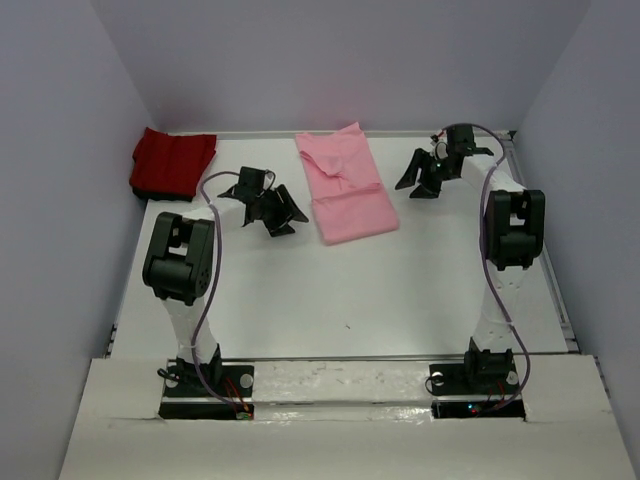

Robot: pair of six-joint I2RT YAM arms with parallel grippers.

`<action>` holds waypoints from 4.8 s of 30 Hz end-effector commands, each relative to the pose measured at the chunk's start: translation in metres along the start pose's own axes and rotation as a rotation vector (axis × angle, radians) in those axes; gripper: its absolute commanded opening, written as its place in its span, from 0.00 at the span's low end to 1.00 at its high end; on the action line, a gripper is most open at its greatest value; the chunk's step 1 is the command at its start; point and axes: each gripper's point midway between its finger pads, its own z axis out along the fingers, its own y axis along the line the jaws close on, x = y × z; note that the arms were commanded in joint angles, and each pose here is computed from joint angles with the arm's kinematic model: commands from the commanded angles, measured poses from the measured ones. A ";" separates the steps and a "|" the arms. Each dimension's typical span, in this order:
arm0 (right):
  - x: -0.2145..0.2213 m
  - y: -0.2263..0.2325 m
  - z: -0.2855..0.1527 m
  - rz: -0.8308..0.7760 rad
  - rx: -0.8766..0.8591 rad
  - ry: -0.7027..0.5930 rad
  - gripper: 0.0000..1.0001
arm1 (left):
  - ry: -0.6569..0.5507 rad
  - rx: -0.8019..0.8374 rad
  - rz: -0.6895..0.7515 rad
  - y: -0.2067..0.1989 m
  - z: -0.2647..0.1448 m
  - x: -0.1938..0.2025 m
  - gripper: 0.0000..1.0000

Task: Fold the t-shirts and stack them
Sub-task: Fold the folded rectangular tshirt in 1/3 of the way

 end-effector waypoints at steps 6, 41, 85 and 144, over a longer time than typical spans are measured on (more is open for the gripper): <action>0.017 -0.004 0.013 0.010 -0.078 0.026 0.66 | -0.105 0.199 -0.018 -0.030 -0.008 0.001 0.63; 0.048 -0.014 0.031 0.049 -0.115 0.072 0.63 | -0.086 0.201 0.014 -0.043 0.046 0.002 0.63; 0.076 -0.032 0.044 -0.027 0.096 0.144 0.02 | 0.071 -0.106 0.057 -0.001 0.089 0.030 0.22; 0.237 0.012 -0.057 -0.045 0.223 0.455 0.56 | 0.270 -0.236 0.258 0.030 -0.021 0.121 0.73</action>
